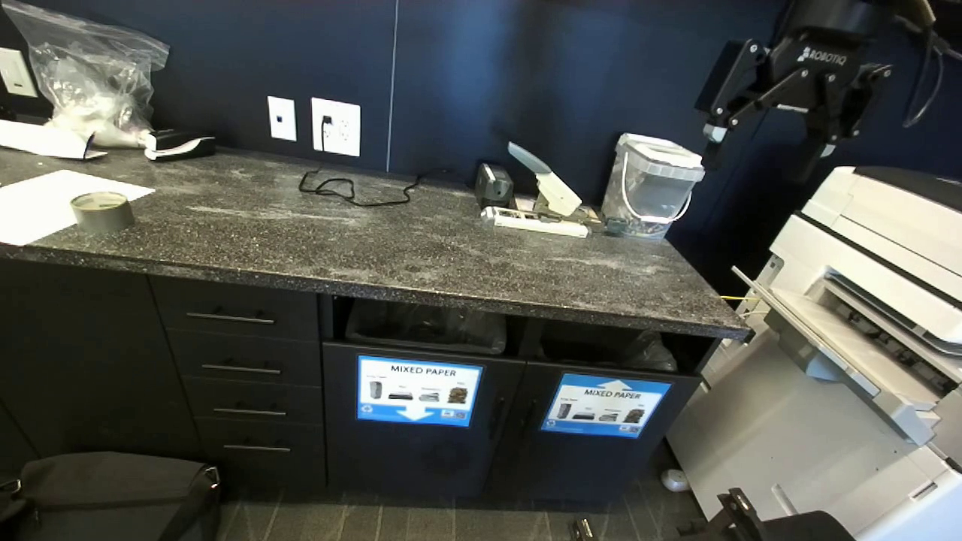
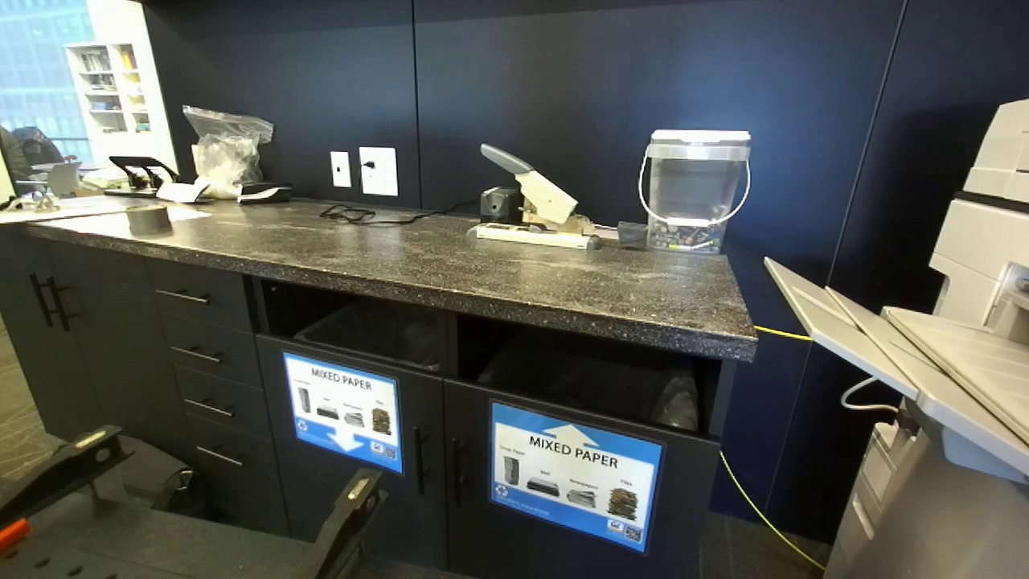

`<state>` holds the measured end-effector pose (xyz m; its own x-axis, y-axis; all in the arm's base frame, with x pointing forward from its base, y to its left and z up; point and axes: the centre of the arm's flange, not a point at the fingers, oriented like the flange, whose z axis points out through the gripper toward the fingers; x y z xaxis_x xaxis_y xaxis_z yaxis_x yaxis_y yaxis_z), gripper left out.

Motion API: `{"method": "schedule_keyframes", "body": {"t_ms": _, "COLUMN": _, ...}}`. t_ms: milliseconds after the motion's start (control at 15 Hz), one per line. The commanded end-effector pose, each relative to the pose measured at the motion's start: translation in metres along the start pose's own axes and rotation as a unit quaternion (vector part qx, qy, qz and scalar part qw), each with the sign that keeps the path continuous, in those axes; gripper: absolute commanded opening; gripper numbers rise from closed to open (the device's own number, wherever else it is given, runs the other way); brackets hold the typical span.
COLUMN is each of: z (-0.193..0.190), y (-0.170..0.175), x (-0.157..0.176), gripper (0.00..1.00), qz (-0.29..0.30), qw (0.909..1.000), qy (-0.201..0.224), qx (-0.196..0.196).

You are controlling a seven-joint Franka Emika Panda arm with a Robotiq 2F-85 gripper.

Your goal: Put the tissues inside the rubbish.

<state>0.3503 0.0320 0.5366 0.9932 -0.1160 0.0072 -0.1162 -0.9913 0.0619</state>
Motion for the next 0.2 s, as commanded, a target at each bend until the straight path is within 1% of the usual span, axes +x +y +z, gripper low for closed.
{"method": "schedule_keyframes", "body": {"t_ms": 0, "z": 0.0043, "y": -0.002, "x": -0.0013, "gripper": 1.0, "qz": -0.004, "qw": 1.0, "qy": -0.004, "qx": -0.003}}
{"method": "schedule_keyframes", "body": {"t_ms": 133, "z": 0.0076, "y": -0.0035, "x": -0.0023, "gripper": 1.0, "qz": -0.007, "qw": 0.9999, "qy": -0.007, "qx": -0.005}}
